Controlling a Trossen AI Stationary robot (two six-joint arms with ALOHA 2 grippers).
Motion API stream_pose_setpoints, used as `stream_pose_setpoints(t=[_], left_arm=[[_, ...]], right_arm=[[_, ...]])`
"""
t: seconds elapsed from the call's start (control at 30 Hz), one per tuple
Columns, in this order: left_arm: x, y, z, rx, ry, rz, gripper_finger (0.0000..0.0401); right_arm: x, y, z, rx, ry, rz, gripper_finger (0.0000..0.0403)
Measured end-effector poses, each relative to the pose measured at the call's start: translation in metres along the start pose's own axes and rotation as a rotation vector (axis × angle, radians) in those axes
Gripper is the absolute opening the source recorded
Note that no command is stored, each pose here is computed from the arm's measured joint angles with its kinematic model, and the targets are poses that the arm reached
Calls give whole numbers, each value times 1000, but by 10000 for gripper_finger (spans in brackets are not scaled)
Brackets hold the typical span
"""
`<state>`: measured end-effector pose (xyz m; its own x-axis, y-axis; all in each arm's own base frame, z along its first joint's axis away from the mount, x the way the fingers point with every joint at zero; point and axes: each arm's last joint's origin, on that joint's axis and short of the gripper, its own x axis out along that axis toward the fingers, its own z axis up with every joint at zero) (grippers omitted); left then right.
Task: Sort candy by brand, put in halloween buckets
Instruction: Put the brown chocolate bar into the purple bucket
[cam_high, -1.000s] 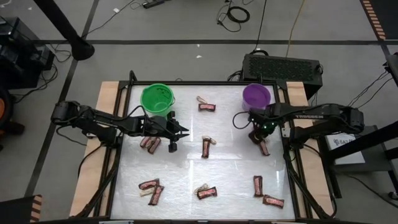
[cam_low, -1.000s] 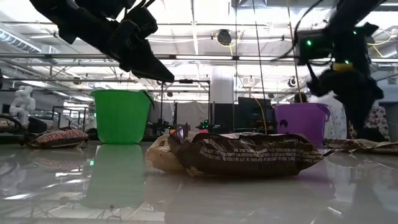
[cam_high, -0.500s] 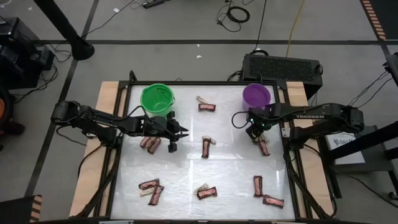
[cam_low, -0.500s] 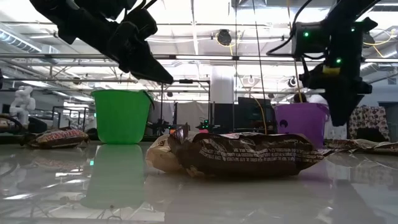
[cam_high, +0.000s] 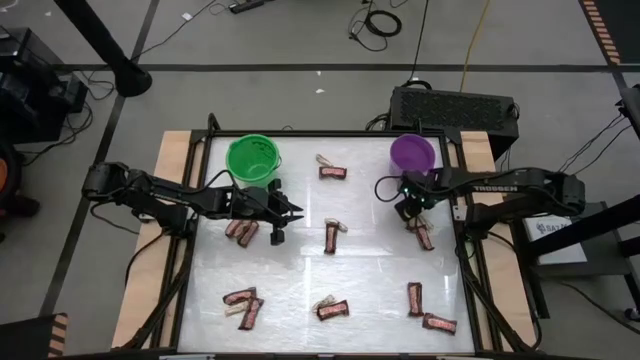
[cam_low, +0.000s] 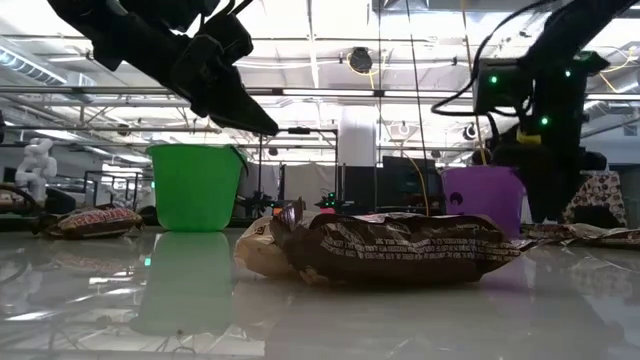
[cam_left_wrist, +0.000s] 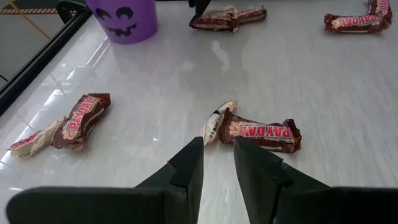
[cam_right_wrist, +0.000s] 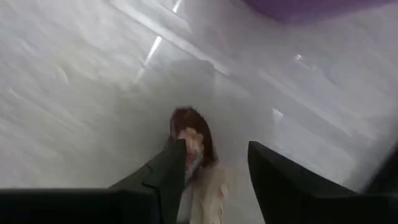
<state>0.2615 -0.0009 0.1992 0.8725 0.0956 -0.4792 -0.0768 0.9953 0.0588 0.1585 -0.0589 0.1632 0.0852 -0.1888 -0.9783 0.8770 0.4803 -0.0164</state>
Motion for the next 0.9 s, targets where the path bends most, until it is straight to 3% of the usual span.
stream_pose_setpoints(t=[0.5,0.9], left_arm=[[0,0,0,0,-1,0,98],[0,0,0,0,-1,1,98]], right_arm=[[24,-5,-12,19,5,58,100],[-6,14,11,-139,-94,147,82]])
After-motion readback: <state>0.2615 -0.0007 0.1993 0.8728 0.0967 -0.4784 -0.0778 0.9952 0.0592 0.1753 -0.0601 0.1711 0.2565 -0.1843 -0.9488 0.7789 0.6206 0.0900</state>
